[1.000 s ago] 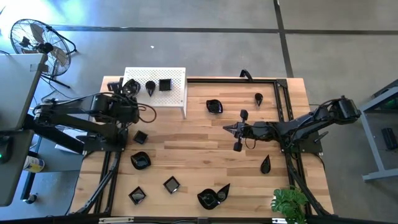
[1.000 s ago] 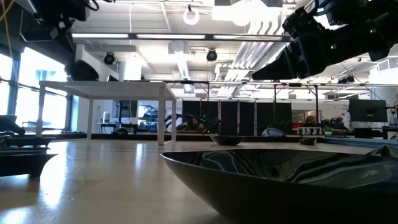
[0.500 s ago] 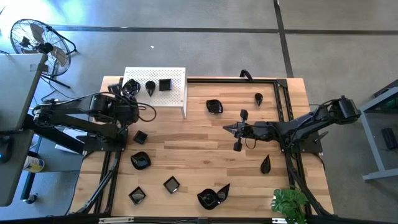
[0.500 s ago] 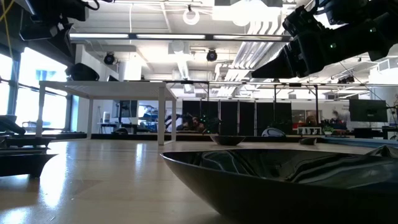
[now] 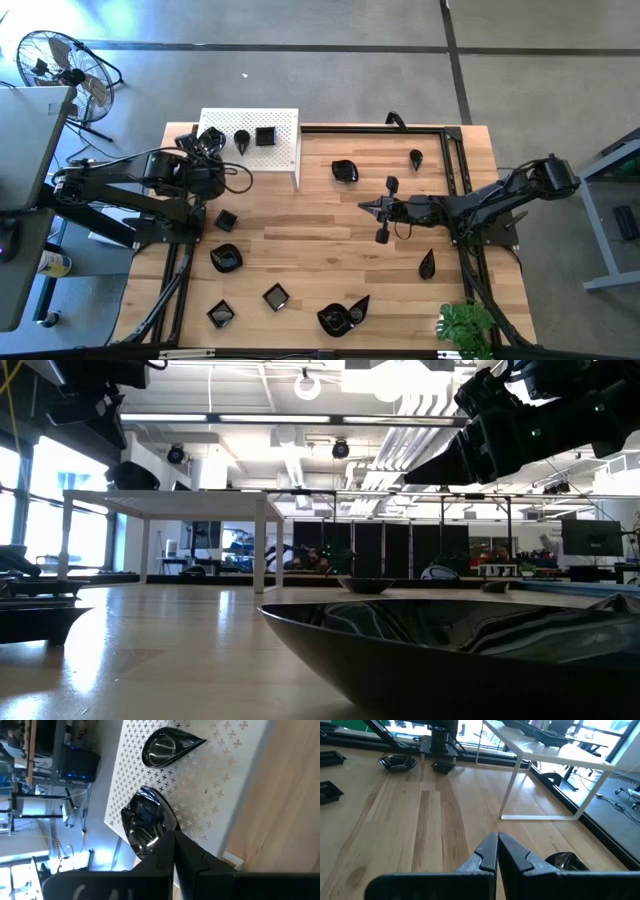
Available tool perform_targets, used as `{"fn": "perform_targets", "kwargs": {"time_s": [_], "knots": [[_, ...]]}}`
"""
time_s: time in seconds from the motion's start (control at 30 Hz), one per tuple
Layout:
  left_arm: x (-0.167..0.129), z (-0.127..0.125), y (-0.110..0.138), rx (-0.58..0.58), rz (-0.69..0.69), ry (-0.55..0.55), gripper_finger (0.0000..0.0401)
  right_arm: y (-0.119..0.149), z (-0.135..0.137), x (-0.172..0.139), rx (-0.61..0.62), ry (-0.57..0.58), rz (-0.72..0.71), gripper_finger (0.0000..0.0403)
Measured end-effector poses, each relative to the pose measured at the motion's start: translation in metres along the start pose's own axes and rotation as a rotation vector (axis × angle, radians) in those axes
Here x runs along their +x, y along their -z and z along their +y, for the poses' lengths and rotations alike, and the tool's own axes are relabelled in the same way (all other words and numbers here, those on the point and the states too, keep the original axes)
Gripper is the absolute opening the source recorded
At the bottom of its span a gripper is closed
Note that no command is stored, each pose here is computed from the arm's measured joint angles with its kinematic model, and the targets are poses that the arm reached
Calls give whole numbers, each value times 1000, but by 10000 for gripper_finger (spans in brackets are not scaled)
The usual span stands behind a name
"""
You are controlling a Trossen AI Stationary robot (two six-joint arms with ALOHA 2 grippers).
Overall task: Pick & Place Mini shaped plates
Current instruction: Stack the black leaf shaped plate on top of the stacked black leaf shaped plates on the shelf
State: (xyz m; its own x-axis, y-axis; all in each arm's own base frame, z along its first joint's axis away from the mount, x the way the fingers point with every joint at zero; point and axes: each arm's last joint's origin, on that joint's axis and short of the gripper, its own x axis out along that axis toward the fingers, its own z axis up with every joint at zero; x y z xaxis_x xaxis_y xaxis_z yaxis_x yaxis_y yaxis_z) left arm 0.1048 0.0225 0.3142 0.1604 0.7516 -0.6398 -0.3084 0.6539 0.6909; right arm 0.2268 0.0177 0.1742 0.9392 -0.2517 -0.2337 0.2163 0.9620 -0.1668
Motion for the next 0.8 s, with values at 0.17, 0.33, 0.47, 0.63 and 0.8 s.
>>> {"fn": "perform_targets", "kwargs": {"time_s": [0.17, 0.33, 0.47, 0.63, 0.8], "knots": [[0, 0, 0, -42, -2, -16, 0, 0, 0, 0, 0, 0, 0, 1], [0, 1, -1, -72, -10, -24, 0, 0, 0, 0, 1, -1, -2, 2], [0, 0, -4, -95, -29, -21, 0, -1, 0, 0, 2, -8, -6, 1], [8, 1, -18, -180, -45, 50, 0, -2, 0, 0, 7, -18, -20, 1], [19, 13, -39, -305, -162, 179, 0, -3, 0, 0, 14, -20, -27, 2]]}}
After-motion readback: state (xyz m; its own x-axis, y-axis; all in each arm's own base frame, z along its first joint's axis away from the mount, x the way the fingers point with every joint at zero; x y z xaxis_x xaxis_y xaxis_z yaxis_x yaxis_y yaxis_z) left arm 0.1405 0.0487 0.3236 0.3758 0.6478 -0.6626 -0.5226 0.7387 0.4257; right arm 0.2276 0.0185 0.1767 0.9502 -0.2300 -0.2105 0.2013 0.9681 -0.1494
